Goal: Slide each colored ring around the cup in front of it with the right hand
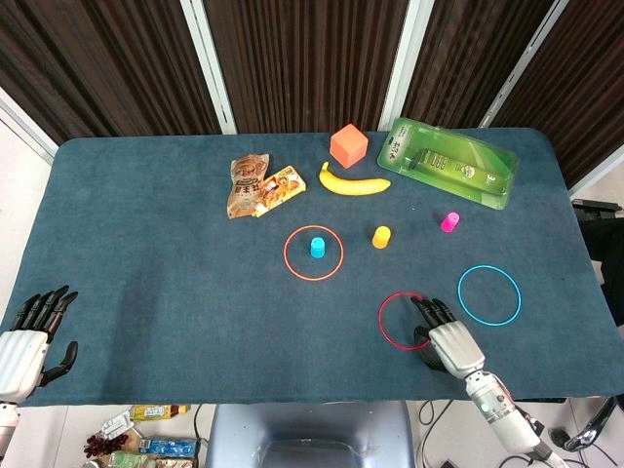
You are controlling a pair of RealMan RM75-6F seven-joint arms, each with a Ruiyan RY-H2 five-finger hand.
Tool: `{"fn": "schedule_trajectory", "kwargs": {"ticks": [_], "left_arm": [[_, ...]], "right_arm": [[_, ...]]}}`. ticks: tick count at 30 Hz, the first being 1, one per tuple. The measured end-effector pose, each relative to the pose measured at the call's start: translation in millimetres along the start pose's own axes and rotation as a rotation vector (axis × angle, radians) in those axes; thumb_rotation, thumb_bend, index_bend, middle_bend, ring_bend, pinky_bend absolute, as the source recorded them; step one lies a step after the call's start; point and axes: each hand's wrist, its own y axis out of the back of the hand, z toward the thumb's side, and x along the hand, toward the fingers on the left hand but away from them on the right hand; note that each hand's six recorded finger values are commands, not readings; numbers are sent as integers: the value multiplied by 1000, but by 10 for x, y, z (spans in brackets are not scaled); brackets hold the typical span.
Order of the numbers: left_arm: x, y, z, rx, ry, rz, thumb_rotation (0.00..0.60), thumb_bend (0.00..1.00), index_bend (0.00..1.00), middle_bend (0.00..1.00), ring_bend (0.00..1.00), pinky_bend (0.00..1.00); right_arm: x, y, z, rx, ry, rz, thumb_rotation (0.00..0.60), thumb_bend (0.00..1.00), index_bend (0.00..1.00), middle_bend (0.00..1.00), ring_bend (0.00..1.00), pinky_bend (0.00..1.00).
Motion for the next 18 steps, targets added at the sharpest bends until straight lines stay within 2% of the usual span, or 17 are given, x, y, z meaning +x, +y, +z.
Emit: {"fn": "schedule_trajectory", "kwargs": {"ticks": [18], "left_arm": [[-17,18,-4,-2,1,7,600,486,0,0,0,27]], "right_arm": [[-3,-32,-5,0,-4,8,600,549,781,117,0,0]]}}
